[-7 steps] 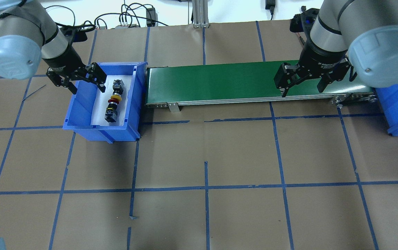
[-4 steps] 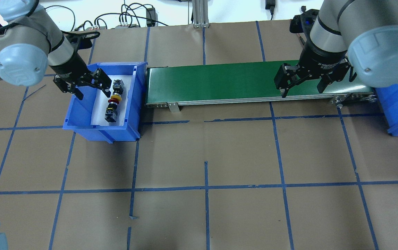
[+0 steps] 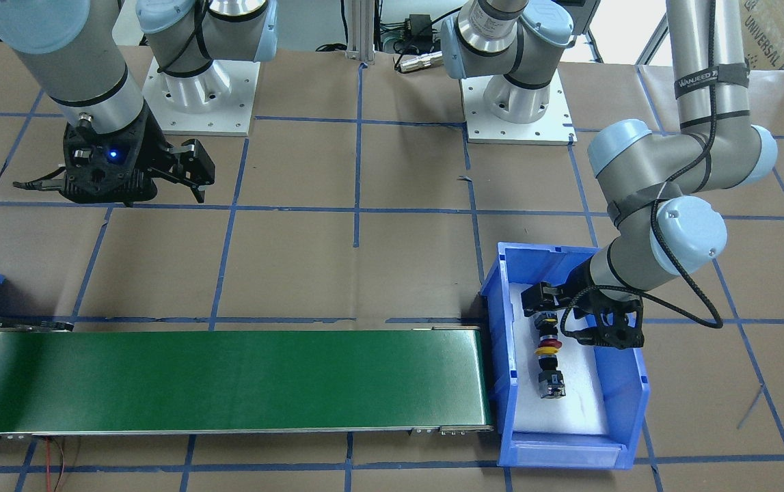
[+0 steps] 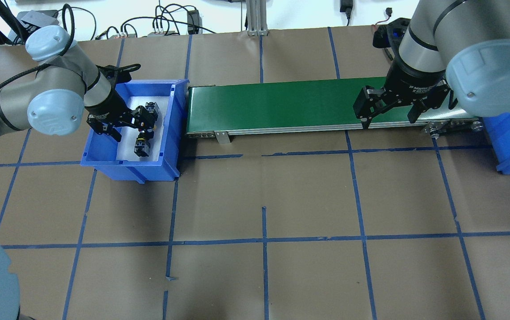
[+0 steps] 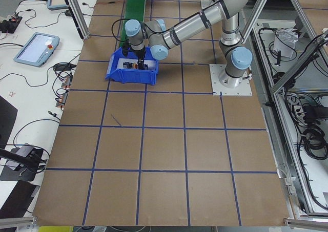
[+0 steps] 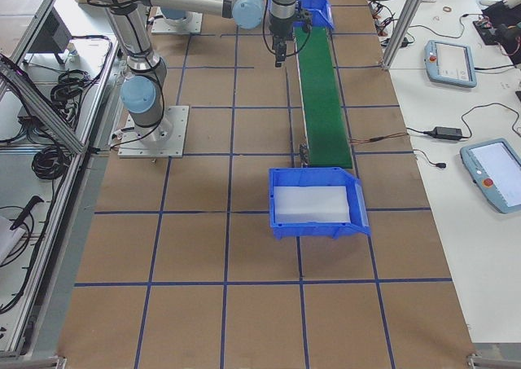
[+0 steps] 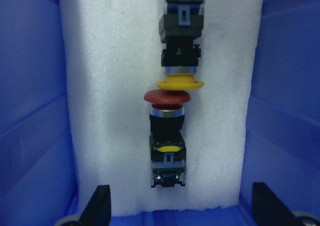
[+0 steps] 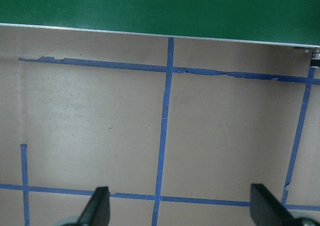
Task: Transport two buttons from left to right
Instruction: 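Lower the left gripper into the bin and grasp the red-capped button, then lift the red-capped button and place it on the green conveyor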
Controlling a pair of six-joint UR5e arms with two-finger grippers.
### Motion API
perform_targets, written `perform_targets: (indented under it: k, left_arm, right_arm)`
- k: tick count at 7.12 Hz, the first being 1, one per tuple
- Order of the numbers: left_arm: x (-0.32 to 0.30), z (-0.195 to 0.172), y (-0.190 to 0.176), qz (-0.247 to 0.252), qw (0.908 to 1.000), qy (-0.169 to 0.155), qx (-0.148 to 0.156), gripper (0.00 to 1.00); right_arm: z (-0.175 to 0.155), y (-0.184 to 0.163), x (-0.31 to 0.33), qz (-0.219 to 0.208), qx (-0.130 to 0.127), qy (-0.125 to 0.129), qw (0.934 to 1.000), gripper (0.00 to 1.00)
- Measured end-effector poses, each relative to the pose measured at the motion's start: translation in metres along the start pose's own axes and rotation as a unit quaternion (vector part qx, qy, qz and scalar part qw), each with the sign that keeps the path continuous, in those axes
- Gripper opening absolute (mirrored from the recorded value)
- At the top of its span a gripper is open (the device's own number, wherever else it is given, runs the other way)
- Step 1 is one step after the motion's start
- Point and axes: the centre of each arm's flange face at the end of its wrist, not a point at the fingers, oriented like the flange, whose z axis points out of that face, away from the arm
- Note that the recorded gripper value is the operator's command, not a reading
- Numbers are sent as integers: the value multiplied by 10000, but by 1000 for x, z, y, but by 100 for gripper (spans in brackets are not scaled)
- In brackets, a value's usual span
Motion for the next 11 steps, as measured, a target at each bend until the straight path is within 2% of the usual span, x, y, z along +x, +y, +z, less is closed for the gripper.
perform_targets:
  k: [1, 2, 3, 5, 7, 8, 11]
  left_arm:
    - [-2, 11, -6, 0, 10000, 15, 11, 65]
    - [-4, 19, -10, 2, 10000, 18, 19, 40]
    - [-5, 23, -12, 3, 10000, 7, 13, 28]
    - [-5, 18, -15, -1, 10000, -43, 70, 26]
    - [-6, -4, -17, -2, 9996, -207, 197, 26]
    - [-6, -24, -18, -28, 9992, -342, 211, 26]
    - [31, -107, -16, -412, 9982, -415, 103, 27]
  right_arm:
    - [0, 0, 0, 5, 3, 1, 10000, 100]
    - [0, 0, 0, 7, 5, 1, 10000, 100]
    - [0, 0, 0, 7, 7, -3, 10000, 100]
    - [-3, -1, 0, -1, 66, -6, 10000, 100]
    - [-5, -4, 4, 30, 147, 10, 9999, 100]
    - [-5, -4, 6, 55, 157, 8, 9999, 100]
    - [-7, -4, 6, 56, 187, 33, 9998, 100]
